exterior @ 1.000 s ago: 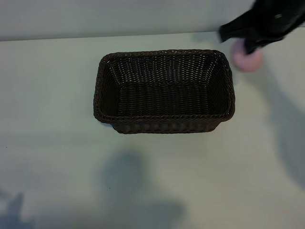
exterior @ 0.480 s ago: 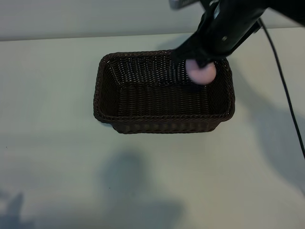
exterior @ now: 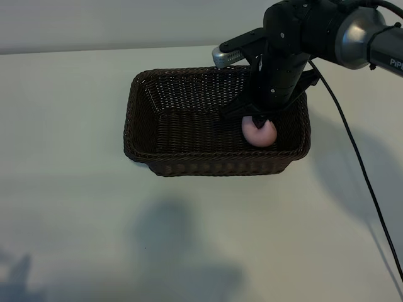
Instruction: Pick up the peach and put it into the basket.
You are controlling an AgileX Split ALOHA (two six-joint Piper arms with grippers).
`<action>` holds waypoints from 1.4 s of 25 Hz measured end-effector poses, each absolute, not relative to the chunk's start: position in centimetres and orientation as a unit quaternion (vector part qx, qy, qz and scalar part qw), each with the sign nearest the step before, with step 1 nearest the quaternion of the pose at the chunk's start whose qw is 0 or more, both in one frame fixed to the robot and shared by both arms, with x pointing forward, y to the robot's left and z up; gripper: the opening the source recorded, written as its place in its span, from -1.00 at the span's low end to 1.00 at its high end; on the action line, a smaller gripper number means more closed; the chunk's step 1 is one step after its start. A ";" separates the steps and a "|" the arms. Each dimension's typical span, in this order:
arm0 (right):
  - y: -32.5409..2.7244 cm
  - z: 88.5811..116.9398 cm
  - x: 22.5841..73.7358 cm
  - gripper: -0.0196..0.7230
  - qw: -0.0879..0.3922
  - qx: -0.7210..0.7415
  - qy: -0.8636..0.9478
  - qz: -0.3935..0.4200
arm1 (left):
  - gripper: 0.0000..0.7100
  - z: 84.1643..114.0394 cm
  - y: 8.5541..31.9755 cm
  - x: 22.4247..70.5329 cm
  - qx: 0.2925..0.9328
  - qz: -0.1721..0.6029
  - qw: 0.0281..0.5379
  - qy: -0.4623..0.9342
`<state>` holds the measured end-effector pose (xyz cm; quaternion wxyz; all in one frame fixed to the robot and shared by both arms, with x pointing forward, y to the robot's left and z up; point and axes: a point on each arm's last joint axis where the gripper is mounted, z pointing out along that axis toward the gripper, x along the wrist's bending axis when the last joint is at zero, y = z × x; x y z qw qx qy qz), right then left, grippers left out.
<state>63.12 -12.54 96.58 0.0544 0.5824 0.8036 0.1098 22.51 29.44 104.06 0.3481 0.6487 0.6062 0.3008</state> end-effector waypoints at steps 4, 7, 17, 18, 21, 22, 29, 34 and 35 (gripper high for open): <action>-12.5 96.6 63.1 -0.55 0.054 0.581 0.805 0.109 | 0.67 104.1 29.4 22.5 0.649 0.301 0.348 0.606; -12.6 96.6 63.1 -0.02 0.052 0.579 0.807 0.105 | 0.67 104.1 29.4 22.5 0.649 0.301 0.348 0.606; -12.0 101.7 64.4 0.80 0.067 0.569 0.809 0.128 | 0.67 104.1 29.4 22.5 0.649 0.301 0.348 0.606; -11.9 102.4 64.5 0.76 0.071 0.569 0.809 0.131 | 0.67 104.1 29.4 22.5 0.649 0.301 0.348 0.606; -12.2 103.9 64.9 0.66 0.095 0.566 0.808 0.133 | 0.67 104.1 29.4 22.5 0.649 0.301 0.348 0.605; -12.6 104.4 65.1 0.65 0.107 0.568 0.806 0.128 | 0.67 104.1 29.4 22.5 0.650 0.301 0.348 0.605; -19.1 105.5 67.0 0.62 0.144 0.622 0.765 0.088 | 0.67 104.1 29.4 22.5 0.650 0.301 0.348 0.605; -25.7 105.5 68.1 0.62 0.151 0.672 0.721 0.074 | 0.67 104.1 29.4 22.5 0.650 0.301 0.348 0.605; -27.0 105.5 68.2 0.62 0.152 0.682 0.712 0.072 | 0.67 104.1 29.4 22.5 0.650 0.301 0.348 0.605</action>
